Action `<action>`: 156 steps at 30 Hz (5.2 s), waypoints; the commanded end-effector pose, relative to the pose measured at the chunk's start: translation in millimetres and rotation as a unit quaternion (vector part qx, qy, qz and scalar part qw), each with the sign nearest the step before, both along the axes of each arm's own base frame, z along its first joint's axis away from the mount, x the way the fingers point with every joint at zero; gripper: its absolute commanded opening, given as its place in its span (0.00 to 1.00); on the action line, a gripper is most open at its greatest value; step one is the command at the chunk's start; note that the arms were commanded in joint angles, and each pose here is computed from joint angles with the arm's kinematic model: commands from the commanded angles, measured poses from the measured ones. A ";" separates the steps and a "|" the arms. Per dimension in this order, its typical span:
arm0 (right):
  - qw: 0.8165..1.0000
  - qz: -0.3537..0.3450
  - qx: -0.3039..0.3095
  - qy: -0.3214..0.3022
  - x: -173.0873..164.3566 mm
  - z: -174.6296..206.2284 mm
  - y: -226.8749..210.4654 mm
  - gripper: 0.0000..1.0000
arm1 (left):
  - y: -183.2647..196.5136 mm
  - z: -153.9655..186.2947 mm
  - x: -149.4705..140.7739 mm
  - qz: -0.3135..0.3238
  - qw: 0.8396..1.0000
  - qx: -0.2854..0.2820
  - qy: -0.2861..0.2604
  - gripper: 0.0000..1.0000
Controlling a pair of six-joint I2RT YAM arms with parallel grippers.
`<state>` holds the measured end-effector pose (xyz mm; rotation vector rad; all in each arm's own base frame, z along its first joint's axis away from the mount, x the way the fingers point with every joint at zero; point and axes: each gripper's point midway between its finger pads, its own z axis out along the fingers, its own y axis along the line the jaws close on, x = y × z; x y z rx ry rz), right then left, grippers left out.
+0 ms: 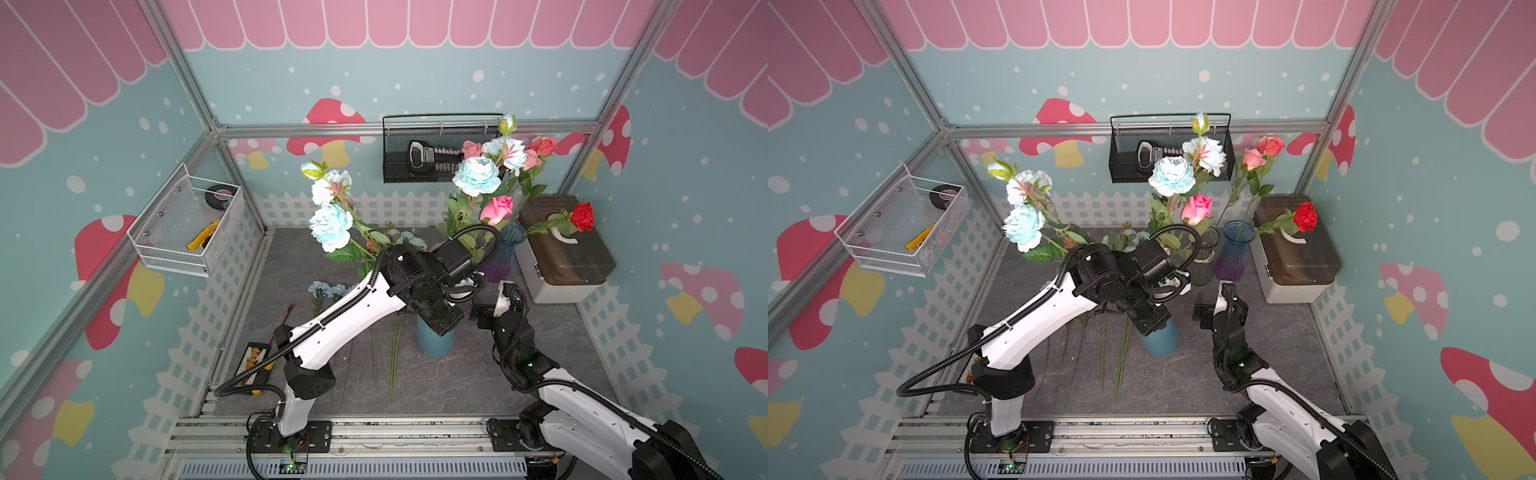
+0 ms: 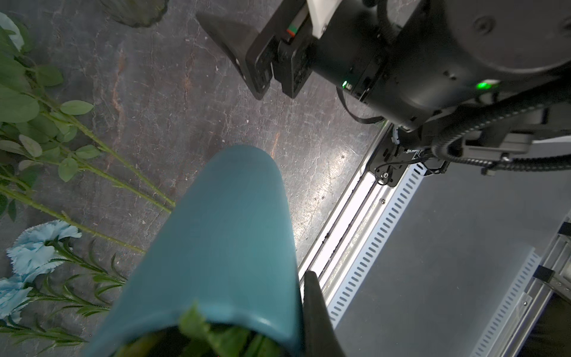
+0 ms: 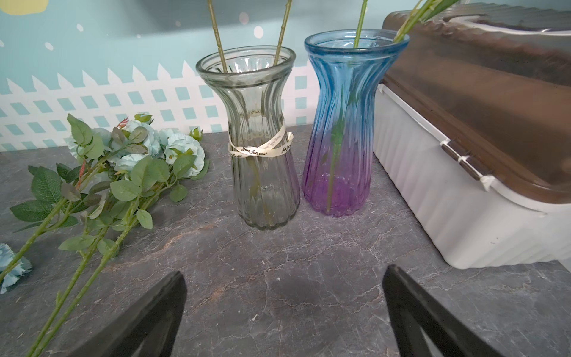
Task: Pick out blue flowers from the vase
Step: Place the vase at the center of the board, then pick up the flower from the vase.
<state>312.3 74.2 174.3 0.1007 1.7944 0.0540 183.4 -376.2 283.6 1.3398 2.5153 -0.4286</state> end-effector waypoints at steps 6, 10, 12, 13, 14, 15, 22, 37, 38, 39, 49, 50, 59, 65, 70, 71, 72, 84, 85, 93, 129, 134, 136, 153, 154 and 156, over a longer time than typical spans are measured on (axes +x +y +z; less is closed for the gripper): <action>1.000 0.001 0.023 -0.016 -1.7 3.9 -1.5 0.99 | -23.5 -8.1 7.5 0.004 0.998 -0.010 -0.057 0.00; 1.000 0.001 0.025 -0.017 -1.7 4.6 -1.8 0.98 | -33.5 -19.5 6.4 -0.003 0.998 -0.008 -0.055 0.00; 1.000 0.002 0.025 -0.016 -1.7 4.0 -1.4 0.99 | -37.3 -22.8 7.8 -0.004 0.998 -0.007 -0.057 0.00; 1.000 0.003 0.025 -0.017 -1.8 4.2 -1.1 0.98 | -38.7 -24.5 8.2 -0.004 0.998 -0.007 -0.058 0.00; 1.000 0.003 0.025 -0.017 -2.0 4.2 -1.3 0.99 | -40.1 -26.7 8.7 -0.005 0.998 -0.006 -0.057 0.00; 1.000 0.002 0.025 -0.018 -2.0 4.7 -1.9 0.98 | -41.6 -28.3 9.6 -0.003 0.998 -0.004 -0.060 0.00; 1.000 0.006 0.024 -0.016 -1.8 3.8 -0.6 0.98 | -43.5 -43.7 10.8 -0.003 0.997 0.022 -0.072 0.00; 1.000 0.010 0.024 -0.017 -1.0 4.6 1.4 0.98 | -43.6 -60.8 15.9 -0.025 0.997 0.039 -0.059 0.00; 1.000 0.010 0.024 -0.016 -0.8 4.3 1.4 0.98 | -43.6 -61.6 15.9 -0.026 0.997 0.039 -0.058 0.00; 1.000 0.010 0.024 -0.016 -0.8 4.1 1.5 0.98 | -43.4 -61.3 16.8 -0.027 0.997 0.038 -0.057 0.00; 1.000 0.011 0.024 -0.016 -0.7 4.2 1.8 0.98 | -40.8 -70.5 25.4 -0.030 0.998 0.041 -0.048 0.17; 1.000 0.011 0.024 -0.016 -0.5 4.2 1.5 0.98 | -39.9 -70.2 27.6 -0.027 0.998 0.041 -0.049 0.19; 1.000 0.011 0.024 -0.016 -0.4 4.7 1.7 0.98 | -40.0 -66.2 34.6 -0.029 0.997 0.035 -0.056 0.29; 1.000 0.014 0.023 -0.015 -0.3 3.8 2.6 0.97 | -41.5 -56.0 33.4 -0.028 0.997 0.021 -0.064 0.33; 0.999 0.016 0.023 -0.015 -0.1 3.9 3.4 0.97 | -47.3 -34.0 25.2 -0.041 0.996 -0.016 -0.074 0.50; 0.999 0.016 0.023 -0.016 -0.1 4.2 3.5 0.97 | -48.4 -29.0 24.4 -0.043 0.996 -0.024 -0.079 0.50; 0.999 0.017 0.023 -0.015 -0.1 3.7 3.6 0.97 | -48.9 -23.6 24.4 -0.043 0.995 -0.031 -0.085 0.52; 0.999 0.020 0.023 -0.016 -0.1 4.7 5.1 0.97 | -49.6 64.4 26.2 -0.005 0.965 -0.170 -0.197 0.55; 0.999 0.020 0.023 -0.016 -0.1 4.6 4.8 0.97 | -46.7 78.2 25.5 0.004 0.957 -0.196 -0.213 0.55; 0.998 0.040 0.028 -0.028 -5.8 15.2 8.7 0.92 | 21.8 140.9 18.7 0.103 0.842 -0.418 -0.326 0.60; 0.937 0.315 0.126 0.085 -109.9 80.9 74.1 0.47 | 76.6 39.4 68.3 0.124 0.786 -0.565 -0.219 0.62; 0.965 0.214 0.131 0.078 -91.5 26.1 45.2 0.57 | 69.3 36.2 79.3 0.128 0.791 -0.555 -0.221 0.62; 0.974 0.176 0.125 0.068 -87.9 7.1 30.9 0.61 | 67.0 41.2 79.7 0.122 0.790 -0.559 -0.222 0.62; 0.988 0.111 0.093 0.049 -75.1 -2.0 9.2 0.66 | 32.8 40.2 86.9 0.081 0.803 -0.569 -0.158 0.51; 0.988 0.112 0.094 0.047 -75.7 -1.9 9.2 0.66 | 31.4 40.5 86.9 0.079 0.802 -0.572 -0.155 0.50; 0.988 0.114 0.097 0.042 -77.0 -1.4 8.8 0.66 | 29.5 42.2 87.1 0.076 0.799 -0.576 -0.151 0.47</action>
